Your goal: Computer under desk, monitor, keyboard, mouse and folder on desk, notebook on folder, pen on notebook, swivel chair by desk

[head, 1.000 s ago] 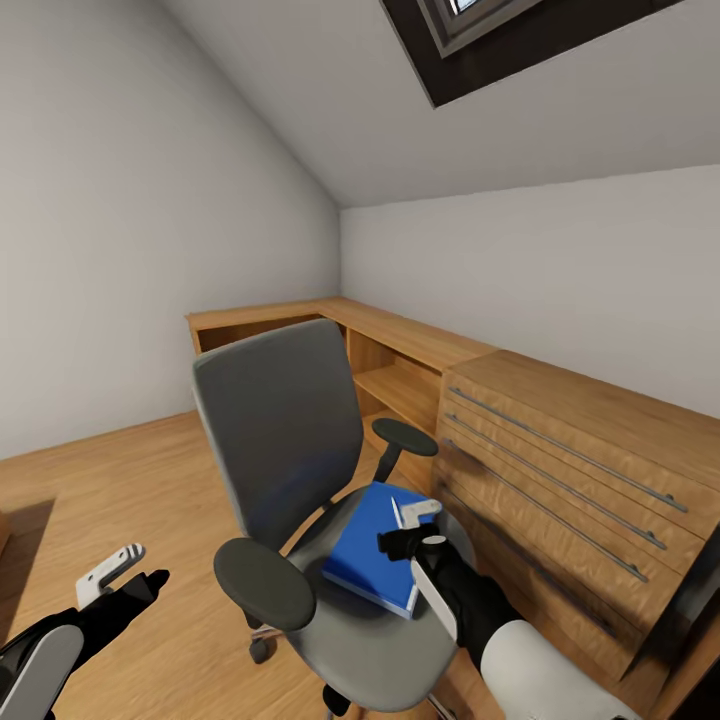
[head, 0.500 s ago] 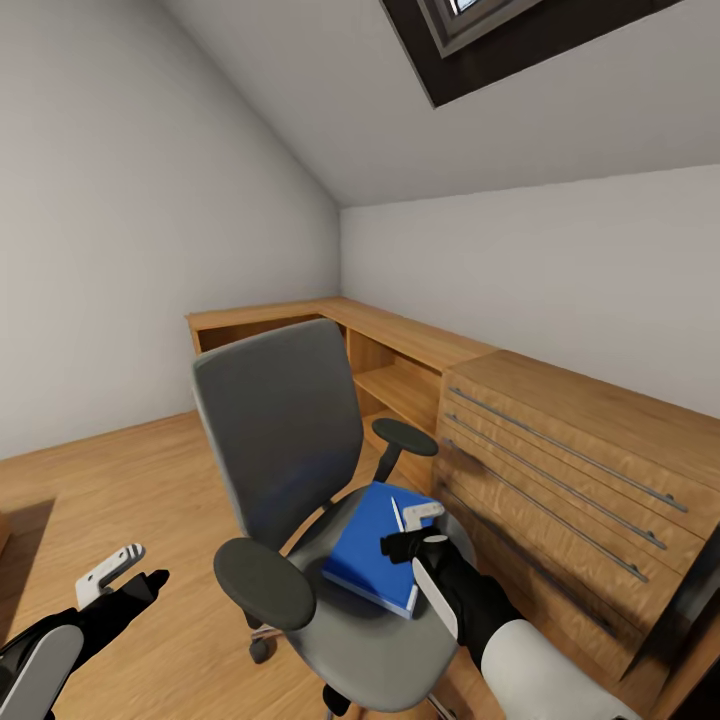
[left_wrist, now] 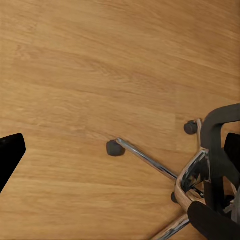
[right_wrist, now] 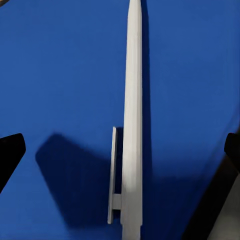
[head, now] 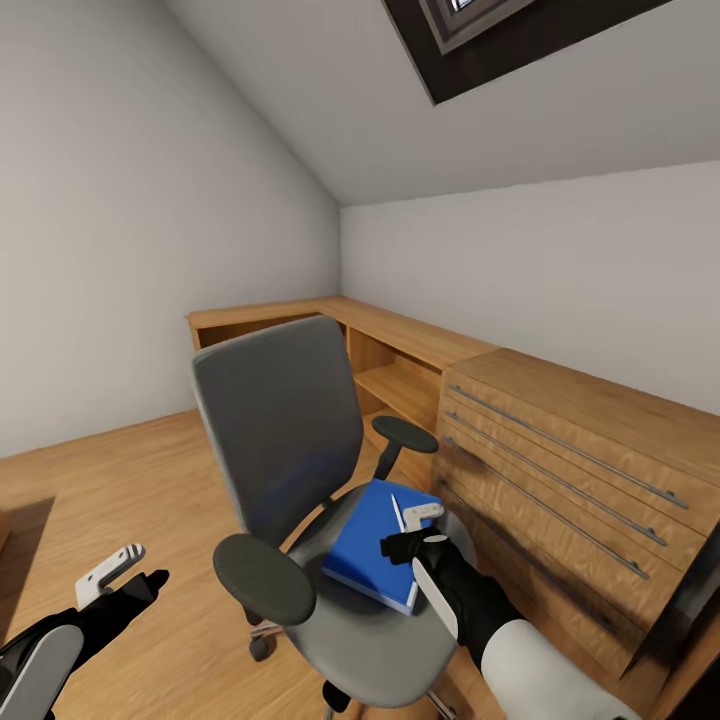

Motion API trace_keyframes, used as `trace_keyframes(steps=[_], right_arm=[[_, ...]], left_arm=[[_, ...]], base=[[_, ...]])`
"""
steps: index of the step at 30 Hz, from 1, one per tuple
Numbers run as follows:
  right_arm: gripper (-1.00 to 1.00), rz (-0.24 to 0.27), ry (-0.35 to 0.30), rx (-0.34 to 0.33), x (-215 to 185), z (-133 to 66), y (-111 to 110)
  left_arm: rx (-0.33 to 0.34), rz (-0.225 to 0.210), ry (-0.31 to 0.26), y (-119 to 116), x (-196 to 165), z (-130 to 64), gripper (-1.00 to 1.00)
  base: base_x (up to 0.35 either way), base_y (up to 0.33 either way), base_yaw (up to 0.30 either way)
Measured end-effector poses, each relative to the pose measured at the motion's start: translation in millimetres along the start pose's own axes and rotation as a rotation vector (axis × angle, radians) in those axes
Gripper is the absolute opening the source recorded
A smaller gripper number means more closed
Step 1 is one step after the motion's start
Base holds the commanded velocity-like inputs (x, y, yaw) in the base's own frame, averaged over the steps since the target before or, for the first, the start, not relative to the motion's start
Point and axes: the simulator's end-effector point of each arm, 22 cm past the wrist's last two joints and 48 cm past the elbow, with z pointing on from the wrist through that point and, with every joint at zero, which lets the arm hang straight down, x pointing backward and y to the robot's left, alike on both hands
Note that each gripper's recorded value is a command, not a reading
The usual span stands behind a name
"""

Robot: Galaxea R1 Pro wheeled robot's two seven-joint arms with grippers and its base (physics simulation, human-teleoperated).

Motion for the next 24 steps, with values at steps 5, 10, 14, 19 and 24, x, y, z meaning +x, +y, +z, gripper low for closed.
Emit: trace_keyframes(steps=[5, 10, 14, 19, 24], right_arm=[[1.00, 0.000, -0.001, 0.000, 5.1, 3.2, 0.5], [1.00, -0.001, -0.006, 0.000, 4.7, 3.6, 0.8], [1.00, -0.002, -0.006, 0.000, 4.7, 3.6, 0.8], [1.00, 0.000, -0.006, 0.000, 4.7, 3.7, 0.8], [1.00, 0.000, -0.006, 0.000, 4.7, 3.7, 0.8]], left_arm=[[-0.002, 0.000, 0.000, 3.3, 4.6, 3.5, 1.00], [0.002, 0.000, 0.000, 3.6, 6.2, 4.5, 1.00], [0.003, 0.000, 0.000, 3.4, 6.2, 4.6, 1.00], [0.003, 0.000, 0.000, 3.4, 6.2, 4.5, 1.00], [0.003, 0.000, 0.000, 3.4, 6.2, 4.5, 1.00]], base=[[0.000, 0.000, 0.000], [0.000, 0.000, 0.000], [0.000, 0.000, 0.000], [0.000, 0.000, 0.000], [0.000, 0.000, 0.000]])
